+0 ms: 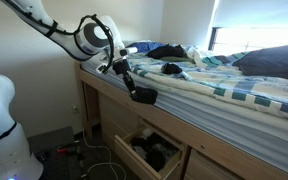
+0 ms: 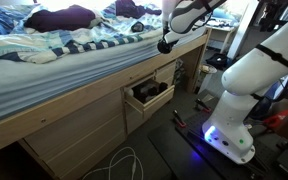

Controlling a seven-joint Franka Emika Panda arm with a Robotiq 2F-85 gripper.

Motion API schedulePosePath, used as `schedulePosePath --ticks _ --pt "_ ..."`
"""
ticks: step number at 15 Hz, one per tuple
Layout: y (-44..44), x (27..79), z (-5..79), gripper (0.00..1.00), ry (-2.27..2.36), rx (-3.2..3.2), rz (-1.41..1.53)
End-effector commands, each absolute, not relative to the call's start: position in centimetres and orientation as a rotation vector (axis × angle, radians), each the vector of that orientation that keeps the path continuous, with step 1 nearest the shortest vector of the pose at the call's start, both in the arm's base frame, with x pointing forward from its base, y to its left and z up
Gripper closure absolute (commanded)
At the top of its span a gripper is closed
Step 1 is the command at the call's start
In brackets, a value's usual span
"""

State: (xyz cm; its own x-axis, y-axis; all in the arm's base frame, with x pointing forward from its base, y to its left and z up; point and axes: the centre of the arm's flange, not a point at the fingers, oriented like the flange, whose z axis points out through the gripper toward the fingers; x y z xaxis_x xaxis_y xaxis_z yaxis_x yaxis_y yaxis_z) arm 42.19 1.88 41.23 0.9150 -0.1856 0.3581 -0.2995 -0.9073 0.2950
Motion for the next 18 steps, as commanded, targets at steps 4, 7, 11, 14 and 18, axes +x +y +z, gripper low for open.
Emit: schedulePosePath --ticks 4,7,11,14,18 --pt "2.5 41.8 47.4 0.97 -0.441 2.754 0.508" --pt "2.1 42.2 50.8 0.97 -0.465 2.750 0.609" --pt "1.3 43.4 53.7 0.97 -0.486 2.756 0.760" --pt "1.1 45.2 54.1 0.97 -0.475 2.757 0.878" --pt "1.1 47.8 53.6 0.97 -0.433 2.752 1.078"
